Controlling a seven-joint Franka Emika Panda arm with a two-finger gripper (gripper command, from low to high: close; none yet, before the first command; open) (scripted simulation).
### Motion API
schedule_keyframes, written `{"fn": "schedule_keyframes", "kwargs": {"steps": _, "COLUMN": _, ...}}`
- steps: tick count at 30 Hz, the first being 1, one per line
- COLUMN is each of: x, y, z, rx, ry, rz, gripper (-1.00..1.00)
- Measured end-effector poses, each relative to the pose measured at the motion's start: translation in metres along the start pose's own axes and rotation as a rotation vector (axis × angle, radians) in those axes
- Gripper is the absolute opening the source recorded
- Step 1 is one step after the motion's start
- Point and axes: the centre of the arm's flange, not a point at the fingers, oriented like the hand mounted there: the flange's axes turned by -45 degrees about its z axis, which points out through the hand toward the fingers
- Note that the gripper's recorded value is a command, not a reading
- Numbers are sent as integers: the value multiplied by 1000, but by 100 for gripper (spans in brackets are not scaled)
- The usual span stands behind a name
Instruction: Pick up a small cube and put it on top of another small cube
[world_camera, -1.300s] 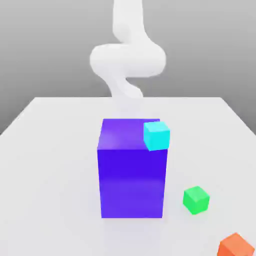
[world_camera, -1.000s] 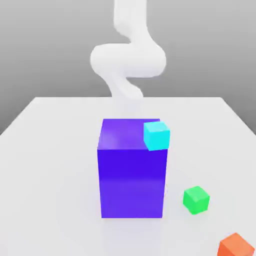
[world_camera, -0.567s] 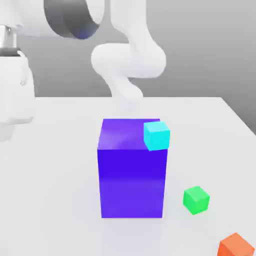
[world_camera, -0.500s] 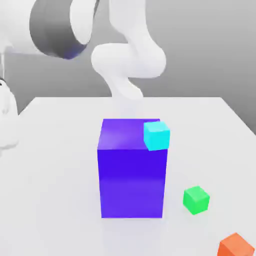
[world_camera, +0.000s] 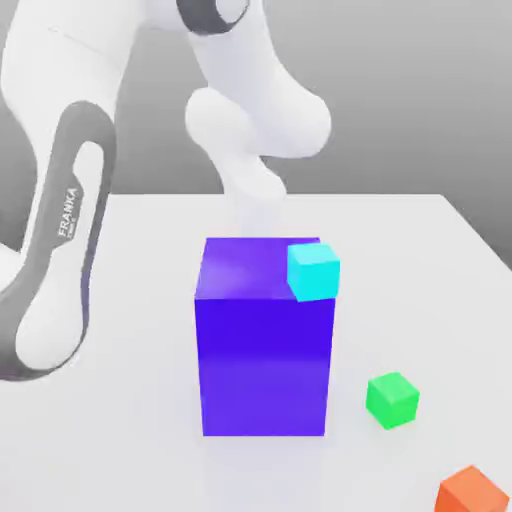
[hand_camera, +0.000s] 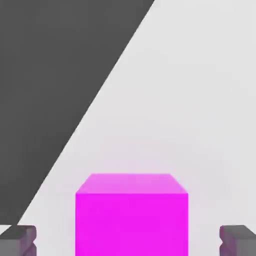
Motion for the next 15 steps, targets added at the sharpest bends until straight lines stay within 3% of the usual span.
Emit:
{"fn": "schedule_keyframes", "kwargs": {"steps": 5, "x": 0, "y": 0, "z": 2, "rx": 0, "ry": 0, "rz": 1, "gripper": -100}}
{"fn": "schedule_keyframes", "kwargs": {"steps": 9, "x": -3, "y": -4, "z": -49, "rx": 7, "ry": -1, "rz": 0, "gripper": -100}}
{"fn": "schedule_keyframes", "kwargs": {"steps": 15, "x": -101, "y": -112, "z": -93, "rx": 88, "ry": -25, "rz": -93, "gripper": -100}}
